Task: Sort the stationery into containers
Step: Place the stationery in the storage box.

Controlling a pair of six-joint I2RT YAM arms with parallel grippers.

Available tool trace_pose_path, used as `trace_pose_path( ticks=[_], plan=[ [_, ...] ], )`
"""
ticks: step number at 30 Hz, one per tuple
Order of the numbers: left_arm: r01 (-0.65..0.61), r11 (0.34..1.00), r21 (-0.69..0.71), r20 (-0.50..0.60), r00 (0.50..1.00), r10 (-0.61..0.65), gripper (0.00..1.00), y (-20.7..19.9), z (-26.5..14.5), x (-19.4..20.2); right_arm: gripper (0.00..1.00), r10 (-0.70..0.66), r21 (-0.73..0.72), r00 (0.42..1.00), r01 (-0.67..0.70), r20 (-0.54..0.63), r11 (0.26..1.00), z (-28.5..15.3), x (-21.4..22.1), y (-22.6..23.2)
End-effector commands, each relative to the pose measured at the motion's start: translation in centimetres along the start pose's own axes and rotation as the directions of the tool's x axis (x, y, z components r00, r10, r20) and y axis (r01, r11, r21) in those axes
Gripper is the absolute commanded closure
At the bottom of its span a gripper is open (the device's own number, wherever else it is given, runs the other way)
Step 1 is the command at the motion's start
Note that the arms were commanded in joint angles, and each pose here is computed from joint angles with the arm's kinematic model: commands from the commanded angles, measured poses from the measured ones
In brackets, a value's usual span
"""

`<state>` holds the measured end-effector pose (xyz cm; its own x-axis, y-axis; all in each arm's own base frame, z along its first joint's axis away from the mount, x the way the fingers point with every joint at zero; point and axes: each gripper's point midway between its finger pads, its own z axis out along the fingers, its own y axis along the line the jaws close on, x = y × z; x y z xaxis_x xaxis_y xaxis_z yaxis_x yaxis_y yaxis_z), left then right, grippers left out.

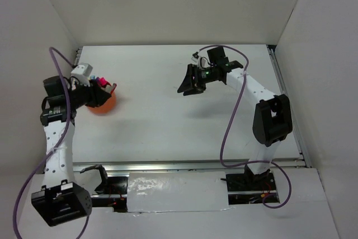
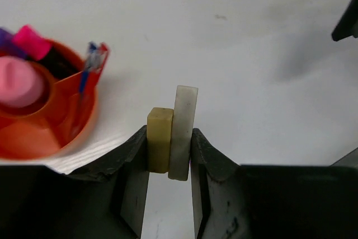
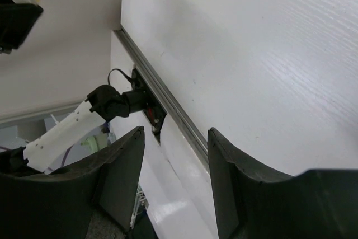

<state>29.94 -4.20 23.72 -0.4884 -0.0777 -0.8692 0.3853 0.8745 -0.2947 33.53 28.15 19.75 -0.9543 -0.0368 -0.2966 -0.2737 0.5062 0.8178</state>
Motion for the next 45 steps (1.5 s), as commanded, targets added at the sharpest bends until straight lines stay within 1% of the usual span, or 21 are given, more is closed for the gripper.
trace_pose_path(
  ticks=[1, 2, 3, 4, 5, 6, 7, 9, 14, 17, 19, 20, 21, 22, 24, 29, 32, 33, 34, 39, 45],
  plan=[
    [-0.024, 0.999, -0.041, -0.009, 1.0, 0.024, 1.0, 1.8, -4.3, -0.1, 0.44, -0.07, -0.019, 0.997, 0.071, 0.038, 0.997, -1.6, -0.1, 2.0],
    [-0.013, 0.998, -0.058, -0.003, 1.0, 0.013, 1.0, 2.6, -4.8, -0.2, 0.44, -0.071, -0.02, 0.997, 0.071, 0.037, 0.997, -1.5, -0.1, 2.0],
    [-0.008, 0.993, -0.116, 0.02, 1.0, 0.01, 1.0, 4.7, -6.2, -0.4, 0.44, -0.07, -0.019, 0.997, 0.071, 0.038, 0.997, -1.5, -0.1, 1.9],
    [-0.005, 0.995, -0.098, 0.044, 0.999, 0.009, 1.0, 4.8, -6.7, -1.0, 0.44, -0.066, -0.02, 0.997, 0.067, 0.039, 0.998, -1.6, -0.1, 1.9],
    [0.029, 0.991, -0.127, 0.047, 0.999, -0.023, 1.0, 6.6, -7.4, -0.7, 0.44, -0.068, -0.022, 0.997, 0.069, 0.04, 0.997, -1.5, -0.2, 1.9],
    [0.033, 0.991, -0.127, 0.05, 0.998, -0.027, 1.0, 7.2, -7.5, -0.8, 0.44, -0.069, -0.023, 0.997, 0.07, 0.039, 0.997, -1.5, -0.1, 2.0],
    [0.043, 0.993, -0.106, 0.048, 0.998, -0.038, 1.0, 8.0, -7.4, -0.8, 0.44, -0.062, -0.021, 0.998, 0.062, 0.034, 0.998, -1.4, -0.1, 1.8],
    [0.017, 0.992, -0.124, 0.039, 0.999, -0.012, 0.98, 9.6, -7.8, -0.7, 0.44, -0.064, -0.02, 0.997, 0.064, 0.033, 0.998, -1.4, -0.1, 1.8],
    [0.012, 0.99, -0.14, -0.021, 1.0, -0.015, 0.98, 13.3, -7.2, 0.7, 0.44, -0.069, -0.02, 0.997, 0.07, 0.036, 0.997, -1.5, -0.1, 1.8],
    [0.037, 0.994, -0.098, -0.016, 0.999, -0.039, 0.97, 13.5, -6.5, 1.8, 0.44, -0.06, -0.024, 0.998, 0.061, 0.032, 0.998, -1.3, -0.1, 1.6],
    [0.007, 0.998, -0.055, 0.022, 1.0, -0.006, 0.96, 13.0, -6.0, 1.6, 0.45, -0.056, -0.033, 0.998, 0.057, 0.023, 0.998, -1.1, 0.0, 1.6],
    [0.026, 0.999, -0.039, 0.028, 0.999, -0.025, 0.96, 12.8, -5.5, 2.5, 0.45, -0.054, -0.034, 0.998, 0.054, 0.02, 0.998, -1.0, -0.1, 1.5],
    [-0.034, 0.998, -0.055, 0.067, 0.997, 0.038, 0.96, 13.1, -5.5, 1.6, 0.45, -0.051, -0.036, 0.999, 0.051, 0.015, 0.998, -0.9, 0.0, 1.4],
    [0.006, 0.999, -0.037, 0.081, 0.997, -0.003, 0.96, 12.8, -5.0, 2.4, 0.45, -0.049, -0.04, 0.999, 0.05, 0.012, 0.998, -0.9, 0.0, 1.4],
    [-0.057, 0.998, -0.041, 0.117, 0.991, 0.062, 0.96, 12.9, -4.6, 1.7, 0.45, -0.048, -0.041, 0.999, 0.048, 0.01, 0.998, -0.9, 0.0, 1.3],
    [-0.091, 0.996, 0.004, 0.14, 0.986, 0.09, 0.94, 12.4, -3.0, 2.2, 0.45, -0.044, -0.04, 0.999, 0.045, 0.007, 0.998, -0.8, 0.1, 1.1],
    [-0.08, 0.997, -0.01, 0.169, 0.982, 0.08, 0.94, 13.3, -2.5, 1.8, 0.45, -0.047, -0.04, 0.999, 0.047, 0.006, 0.998, -0.7, 0.1, 1.2],
    [-0.052, 0.999, -0.011, 0.178, 0.983, 0.053, 0.94, 13.4, -2.4, 1.7, 0.45, -0.044, -0.037, 0.999, 0.045, 0.008, 0.998, -0.7, 0.1, 1.1],
    [-0.074, 0.997, -0.025, 0.193, 0.978, 0.077, 0.95, 13.9, -2.3, 1.3, 0.45, -0.046, -0.038, 0.999, 0.047, 0.008, 0.998, -0.7, 0.1, 1.1],
    [-0.075, 0.997, -0.035, 0.21, 0.974, 0.08, 0.94, 14.6, -1.8, 1.3, 0.45, -0.042, -0.035, 0.999, 0.042, 0.007, 0.998, -0.7, 0.1, 0.9],
    [-0.078, 0.996, -0.041, 0.211, 0.974, 0.085, 0.9, 15.2, -1.0, 1.8, 0.45, -0.038, -0.032, 0.999, 0.039, 0.006, 0.999, -0.5, -0.1, 0.8]
  ],
)
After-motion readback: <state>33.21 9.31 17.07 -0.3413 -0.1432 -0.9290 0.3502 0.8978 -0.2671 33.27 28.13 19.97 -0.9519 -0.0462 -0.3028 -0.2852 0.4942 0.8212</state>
